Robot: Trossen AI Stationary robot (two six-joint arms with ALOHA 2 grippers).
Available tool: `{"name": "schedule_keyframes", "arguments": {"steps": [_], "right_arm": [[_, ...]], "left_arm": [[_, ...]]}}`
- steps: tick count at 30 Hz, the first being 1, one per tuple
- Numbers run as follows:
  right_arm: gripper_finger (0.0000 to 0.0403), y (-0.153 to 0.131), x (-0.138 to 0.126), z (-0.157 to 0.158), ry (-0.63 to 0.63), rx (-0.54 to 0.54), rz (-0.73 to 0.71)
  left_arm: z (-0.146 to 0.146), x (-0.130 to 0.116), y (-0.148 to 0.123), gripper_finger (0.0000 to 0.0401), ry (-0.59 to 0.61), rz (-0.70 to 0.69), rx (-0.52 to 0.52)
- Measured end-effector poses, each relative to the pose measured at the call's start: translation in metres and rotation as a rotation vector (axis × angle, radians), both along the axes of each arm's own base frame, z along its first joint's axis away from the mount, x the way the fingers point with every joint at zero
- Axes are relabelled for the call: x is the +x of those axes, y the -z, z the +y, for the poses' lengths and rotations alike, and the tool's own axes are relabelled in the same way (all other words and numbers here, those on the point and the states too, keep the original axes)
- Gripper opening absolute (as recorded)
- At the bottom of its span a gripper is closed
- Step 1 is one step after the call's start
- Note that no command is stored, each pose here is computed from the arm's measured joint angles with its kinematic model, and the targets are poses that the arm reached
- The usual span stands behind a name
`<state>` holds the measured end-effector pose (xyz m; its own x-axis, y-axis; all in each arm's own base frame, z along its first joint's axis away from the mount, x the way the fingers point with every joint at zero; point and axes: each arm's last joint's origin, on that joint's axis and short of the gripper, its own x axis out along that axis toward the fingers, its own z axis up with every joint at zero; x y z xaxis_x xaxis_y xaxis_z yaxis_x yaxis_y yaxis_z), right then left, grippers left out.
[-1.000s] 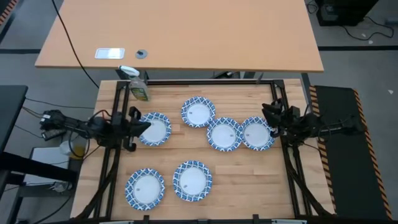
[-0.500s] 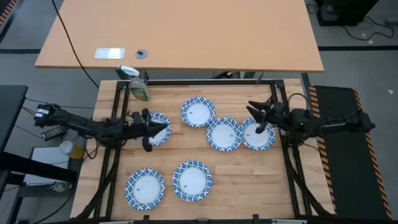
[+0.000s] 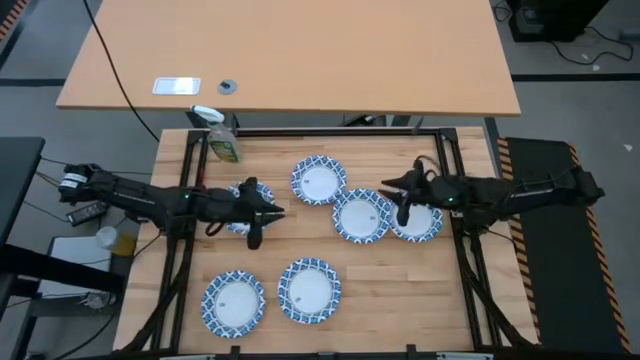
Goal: Nest bowls inside each other
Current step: Move the white bowl to the bottom
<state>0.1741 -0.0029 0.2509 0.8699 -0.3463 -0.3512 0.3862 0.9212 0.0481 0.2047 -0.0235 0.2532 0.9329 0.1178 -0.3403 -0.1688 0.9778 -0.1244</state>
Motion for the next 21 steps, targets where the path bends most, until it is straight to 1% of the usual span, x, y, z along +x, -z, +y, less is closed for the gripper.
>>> {"name": "schedule_keyframes", "arguments": {"steps": [4,9,14,21], "right_arm": [[0.0135,0.005,0.013,0.008,-0.057,0.004,0.085],[0.0135,0.011,0.030,0.023,-0.131,-0.002,0.180],[0.0135,0.010,0.046,0.042,-0.194,0.001,0.211],[0.0135,0.009,0.063,0.066,-0.219,0.045,0.222]], "left_arm": [[0.000,0.001,0.000,0.0084,0.002,0.031,0.008],[-0.007,0.000,0.001,0.0084,0.064,0.046,0.034],[-0.017,-0.002,0.002,0.0085,0.115,0.050,0.038],[-0.025,-0.005,0.003,0.0085,0.155,0.064,0.035]]}}
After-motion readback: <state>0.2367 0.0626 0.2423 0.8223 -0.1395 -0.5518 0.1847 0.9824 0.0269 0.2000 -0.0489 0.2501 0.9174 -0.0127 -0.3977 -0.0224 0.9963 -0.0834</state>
